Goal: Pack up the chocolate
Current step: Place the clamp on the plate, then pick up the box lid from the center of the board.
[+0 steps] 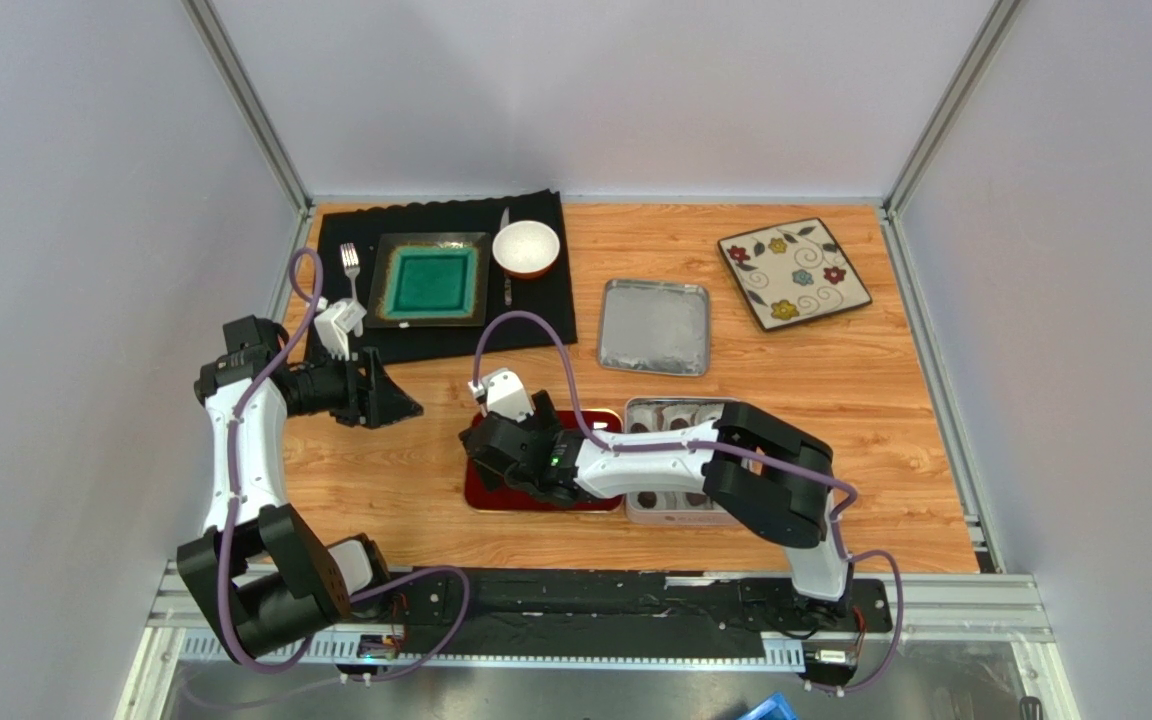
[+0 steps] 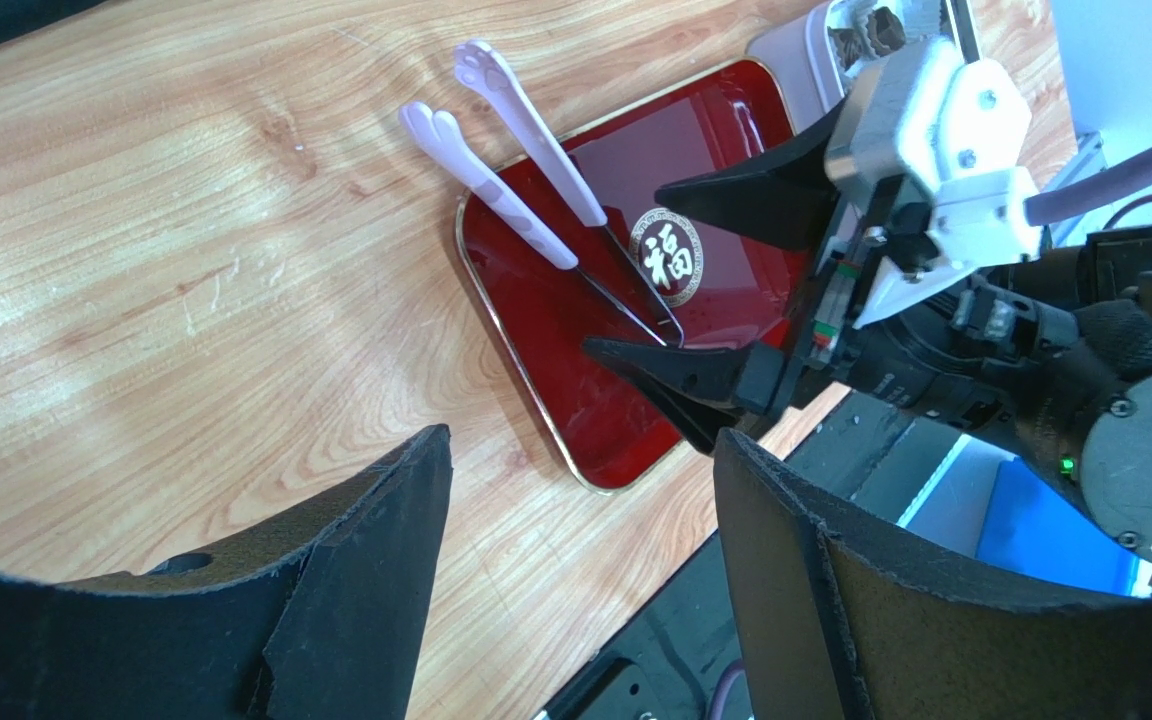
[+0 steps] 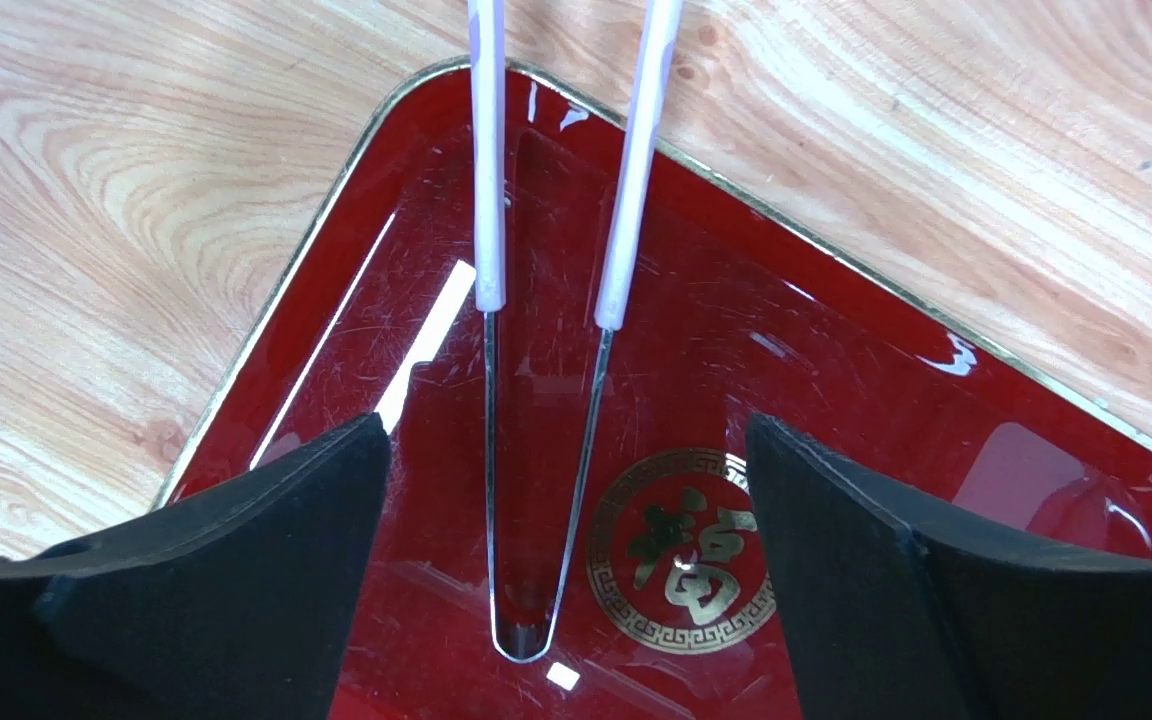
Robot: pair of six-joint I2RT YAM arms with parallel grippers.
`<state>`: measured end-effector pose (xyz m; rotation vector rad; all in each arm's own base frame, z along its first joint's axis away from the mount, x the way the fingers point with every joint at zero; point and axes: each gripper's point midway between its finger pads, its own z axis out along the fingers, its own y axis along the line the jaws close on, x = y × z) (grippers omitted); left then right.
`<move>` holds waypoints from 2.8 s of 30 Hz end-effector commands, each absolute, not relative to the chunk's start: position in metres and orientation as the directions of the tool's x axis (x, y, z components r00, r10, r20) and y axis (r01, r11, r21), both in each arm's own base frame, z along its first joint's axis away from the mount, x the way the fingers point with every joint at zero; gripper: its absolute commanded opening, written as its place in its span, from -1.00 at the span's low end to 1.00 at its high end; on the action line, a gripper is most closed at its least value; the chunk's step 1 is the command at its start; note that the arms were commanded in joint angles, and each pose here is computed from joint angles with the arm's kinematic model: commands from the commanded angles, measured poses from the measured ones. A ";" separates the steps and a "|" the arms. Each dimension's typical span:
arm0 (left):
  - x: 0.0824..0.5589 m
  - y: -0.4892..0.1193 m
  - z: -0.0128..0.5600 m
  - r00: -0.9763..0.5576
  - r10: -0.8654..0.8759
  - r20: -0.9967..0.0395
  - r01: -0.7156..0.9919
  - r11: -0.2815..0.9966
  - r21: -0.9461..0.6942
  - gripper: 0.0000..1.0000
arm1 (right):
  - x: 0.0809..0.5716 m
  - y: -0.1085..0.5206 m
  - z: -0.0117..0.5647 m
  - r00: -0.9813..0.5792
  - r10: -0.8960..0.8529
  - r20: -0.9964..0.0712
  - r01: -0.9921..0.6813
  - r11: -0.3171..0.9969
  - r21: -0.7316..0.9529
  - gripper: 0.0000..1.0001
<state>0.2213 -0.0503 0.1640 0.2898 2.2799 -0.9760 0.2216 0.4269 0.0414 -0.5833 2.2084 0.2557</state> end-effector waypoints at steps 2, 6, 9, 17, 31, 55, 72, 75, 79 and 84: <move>0.224 -0.051 0.171 -0.745 -0.037 -0.666 0.463 0.689 -0.557 0.47 | 0.233 0.422 0.122 -0.489 -0.205 -0.848 -0.465 0.884 0.054 0.93; 0.226 -0.051 0.173 -0.743 -0.043 -0.668 0.464 0.686 -0.560 0.48 | 0.278 0.380 0.167 -0.515 -0.101 -0.851 -0.370 0.922 0.114 0.95; 0.226 -0.053 0.173 -0.746 -0.050 -0.664 0.465 0.675 -0.573 0.49 | 0.317 0.340 0.182 -0.577 -0.047 -0.815 -0.284 0.948 0.146 0.71; 0.223 -0.054 0.170 -0.750 -0.050 -0.659 0.462 0.673 -0.577 0.51 | 0.394 0.299 0.142 -0.705 -0.110 -0.701 -0.162 0.987 0.008 -0.06; 0.222 -0.053 0.164 -0.754 -0.033 -0.656 0.468 0.674 -0.572 0.52 | 0.442 0.305 0.079 -0.805 -0.120 -0.581 -0.094 0.993 -0.074 -0.37; 0.221 -0.053 0.165 -0.748 -0.023 -0.663 0.482 0.668 -0.567 0.52 | 0.439 0.296 0.044 -0.849 -0.121 -0.514 -0.092 0.992 -0.082 -0.32; 0.220 -0.052 0.160 -0.749 -0.013 -0.662 0.484 0.671 -0.561 0.52 | 0.433 0.297 0.038 -0.866 -0.095 -0.490 -0.082 0.995 -0.048 -1.00; 0.220 -0.053 0.161 -0.747 -0.017 -0.664 0.484 0.670 -0.563 0.53 | 0.429 0.301 0.073 -0.845 -0.079 -0.529 -0.093 0.996 -0.001 -1.00; 0.221 -0.054 0.164 -0.744 -0.024 -0.667 0.489 0.661 -0.569 0.53 | 0.409 0.308 0.143 -0.800 -0.046 -0.598 -0.156 0.979 0.134 -1.00; 0.224 -0.060 0.178 -0.723 -0.055 -0.689 0.512 0.628 -0.587 0.54 | 0.362 0.305 0.266 -0.677 0.094 -0.730 -0.291 0.877 0.383 -1.00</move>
